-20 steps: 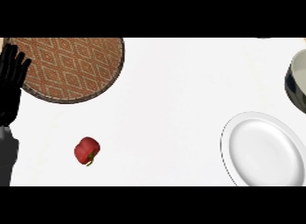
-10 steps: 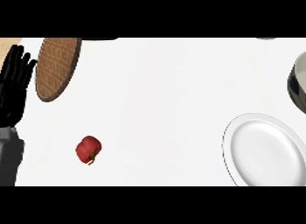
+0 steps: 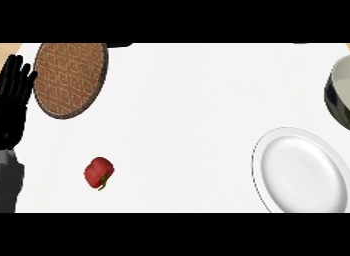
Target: Pick the sweet potato from the plate and place it in the bowl
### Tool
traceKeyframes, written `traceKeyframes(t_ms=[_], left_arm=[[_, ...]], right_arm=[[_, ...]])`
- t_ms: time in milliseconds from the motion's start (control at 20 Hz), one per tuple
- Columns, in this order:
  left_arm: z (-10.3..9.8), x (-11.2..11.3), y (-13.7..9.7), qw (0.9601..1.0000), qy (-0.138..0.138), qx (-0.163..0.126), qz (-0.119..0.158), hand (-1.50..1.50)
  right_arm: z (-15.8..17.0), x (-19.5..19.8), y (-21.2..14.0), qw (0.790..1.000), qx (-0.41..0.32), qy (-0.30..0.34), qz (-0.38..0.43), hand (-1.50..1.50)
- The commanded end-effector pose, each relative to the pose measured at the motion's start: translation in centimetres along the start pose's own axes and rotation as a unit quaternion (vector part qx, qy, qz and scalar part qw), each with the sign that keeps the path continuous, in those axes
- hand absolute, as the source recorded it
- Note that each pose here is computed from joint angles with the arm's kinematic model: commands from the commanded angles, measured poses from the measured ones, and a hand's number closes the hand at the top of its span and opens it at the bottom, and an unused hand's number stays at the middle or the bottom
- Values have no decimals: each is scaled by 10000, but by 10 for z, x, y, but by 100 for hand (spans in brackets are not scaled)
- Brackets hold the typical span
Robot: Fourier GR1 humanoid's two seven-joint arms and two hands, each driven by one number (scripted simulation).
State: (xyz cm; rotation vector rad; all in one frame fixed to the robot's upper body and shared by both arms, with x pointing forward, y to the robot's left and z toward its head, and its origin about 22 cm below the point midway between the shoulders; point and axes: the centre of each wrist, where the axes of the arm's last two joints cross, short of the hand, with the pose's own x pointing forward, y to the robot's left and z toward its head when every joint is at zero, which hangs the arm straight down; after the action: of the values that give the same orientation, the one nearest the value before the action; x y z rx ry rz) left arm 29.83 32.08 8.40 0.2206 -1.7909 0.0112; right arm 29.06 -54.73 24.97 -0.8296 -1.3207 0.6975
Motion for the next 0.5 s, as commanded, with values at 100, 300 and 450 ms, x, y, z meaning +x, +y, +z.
traceKeyframes(t_ms=[100,300,450], left_arm=[[-7,6,-1,10000,-29,-51,17,0],[-5,-8,-8,9999,-69,61,-56,0],[-8,-1,-7,10000,-7,89,-42,0]], right_arm=[[-32,-6,71,9968,54,361,706,150],[-56,8,88,9941,22,1086,35,150],[-52,-15,120,9923,149,1143,-442,-150]])
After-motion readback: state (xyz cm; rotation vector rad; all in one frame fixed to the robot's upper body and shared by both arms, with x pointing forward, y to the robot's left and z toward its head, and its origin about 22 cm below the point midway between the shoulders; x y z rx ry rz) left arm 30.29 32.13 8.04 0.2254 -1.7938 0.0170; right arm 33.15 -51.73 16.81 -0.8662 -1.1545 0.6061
